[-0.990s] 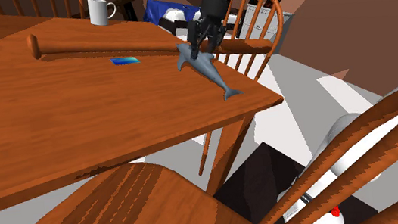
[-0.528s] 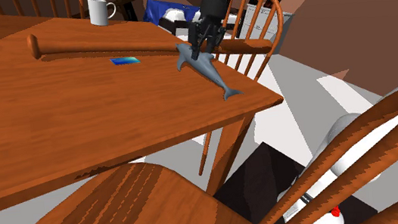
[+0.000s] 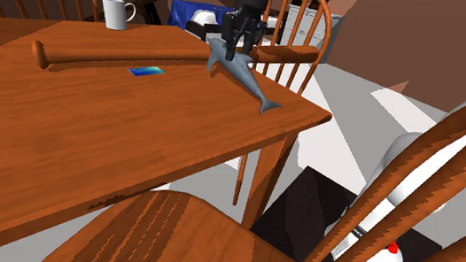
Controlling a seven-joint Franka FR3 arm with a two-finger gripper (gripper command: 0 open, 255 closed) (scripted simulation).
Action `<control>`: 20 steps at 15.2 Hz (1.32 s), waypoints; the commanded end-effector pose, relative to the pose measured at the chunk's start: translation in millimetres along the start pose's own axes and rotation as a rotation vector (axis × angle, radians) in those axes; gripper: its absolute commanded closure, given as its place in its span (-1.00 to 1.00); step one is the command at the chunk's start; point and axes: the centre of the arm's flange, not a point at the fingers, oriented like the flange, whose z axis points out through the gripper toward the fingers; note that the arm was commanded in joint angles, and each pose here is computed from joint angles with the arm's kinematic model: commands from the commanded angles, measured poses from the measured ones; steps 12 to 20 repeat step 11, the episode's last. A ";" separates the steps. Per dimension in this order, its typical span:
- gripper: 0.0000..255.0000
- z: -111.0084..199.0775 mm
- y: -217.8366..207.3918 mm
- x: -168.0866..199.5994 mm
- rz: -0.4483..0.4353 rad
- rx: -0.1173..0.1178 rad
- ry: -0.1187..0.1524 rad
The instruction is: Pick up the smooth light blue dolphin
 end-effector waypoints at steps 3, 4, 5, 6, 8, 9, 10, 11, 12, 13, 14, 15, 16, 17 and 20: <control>1.00 -22.1 -1.7 0.3 0.000 0.000 0.000; 1.00 -27.4 -2.2 0.4 0.000 0.000 0.000; 1.00 -32.6 -2.8 0.6 0.000 0.000 0.000; 1.00 -37.9 -3.4 0.7 0.000 0.000 0.000; 1.00 -48.4 -4.5 0.9 0.000 0.000 0.000; 1.00 -53.6 -5.1 1.1 0.000 0.000 0.000; 1.00 -54.4 -5.2 1.1 0.000 0.000 0.000; 1.00 -54.4 -5.1 1.1 0.000 0.000 0.000; 1.00 -54.4 -5.1 1.1 0.000 0.000 0.000; 1.00 -54.4 -5.1 1.1 0.000 0.000 0.000; 1.00 -54.4 -5.1 1.1 0.000 0.000 0.000; 1.00 -54.4 -5.1 1.1 0.000 0.000 0.000; 1.00 -54.4 -5.1 1.1 0.000 0.000 0.000; 1.00 -54.4 -5.1 1.1 0.000 0.000 0.000; 1.00 -54.4 -5.1 1.1 0.000 0.000 0.000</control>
